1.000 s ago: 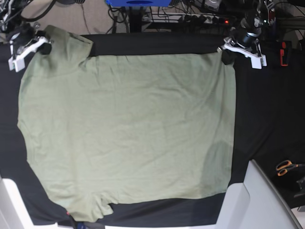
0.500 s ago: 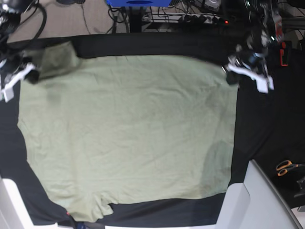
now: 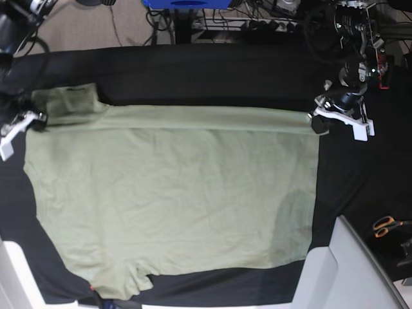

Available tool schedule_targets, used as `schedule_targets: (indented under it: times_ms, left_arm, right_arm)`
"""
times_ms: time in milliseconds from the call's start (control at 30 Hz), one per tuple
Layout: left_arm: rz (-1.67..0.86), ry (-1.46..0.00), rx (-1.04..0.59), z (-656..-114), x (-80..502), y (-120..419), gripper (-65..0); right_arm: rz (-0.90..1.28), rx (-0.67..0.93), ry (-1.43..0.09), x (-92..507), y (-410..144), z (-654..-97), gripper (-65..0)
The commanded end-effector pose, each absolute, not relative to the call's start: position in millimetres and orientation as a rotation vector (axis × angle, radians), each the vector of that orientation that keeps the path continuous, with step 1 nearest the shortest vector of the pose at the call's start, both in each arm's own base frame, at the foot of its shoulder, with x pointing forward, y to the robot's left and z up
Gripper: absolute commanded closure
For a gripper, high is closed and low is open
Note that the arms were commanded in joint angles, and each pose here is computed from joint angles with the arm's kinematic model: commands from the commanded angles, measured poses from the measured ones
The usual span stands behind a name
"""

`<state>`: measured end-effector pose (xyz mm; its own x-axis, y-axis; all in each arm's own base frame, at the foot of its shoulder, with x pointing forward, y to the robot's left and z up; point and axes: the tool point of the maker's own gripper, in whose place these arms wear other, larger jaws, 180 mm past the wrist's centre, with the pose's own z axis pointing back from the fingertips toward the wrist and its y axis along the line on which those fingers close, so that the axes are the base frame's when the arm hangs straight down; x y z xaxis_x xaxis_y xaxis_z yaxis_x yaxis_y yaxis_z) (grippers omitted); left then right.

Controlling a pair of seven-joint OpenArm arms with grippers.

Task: Fold the T-shirt properly
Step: 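Lift the grasped edge with both grippers and fold it over onto the shirt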

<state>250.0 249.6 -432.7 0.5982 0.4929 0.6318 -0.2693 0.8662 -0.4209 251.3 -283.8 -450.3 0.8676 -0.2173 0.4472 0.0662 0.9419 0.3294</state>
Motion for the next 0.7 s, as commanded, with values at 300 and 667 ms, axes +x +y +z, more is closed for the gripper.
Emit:
schedule_targets:
  times_ms: [300,667]
  left_arm:
    - [0.461,-0.89,-0.31,-419.3,284.5,258.4,0.0]
    - [0.396,-0.899,-0.267,-419.1,321.5,252.4,0.0]
  right_arm:
    - [-0.135,0.38,-0.607,313.7,-280.5,-439.3,-0.3]
    - [-0.15,0.425,-0.646,351.8,-280.7,-438.0,-0.3]
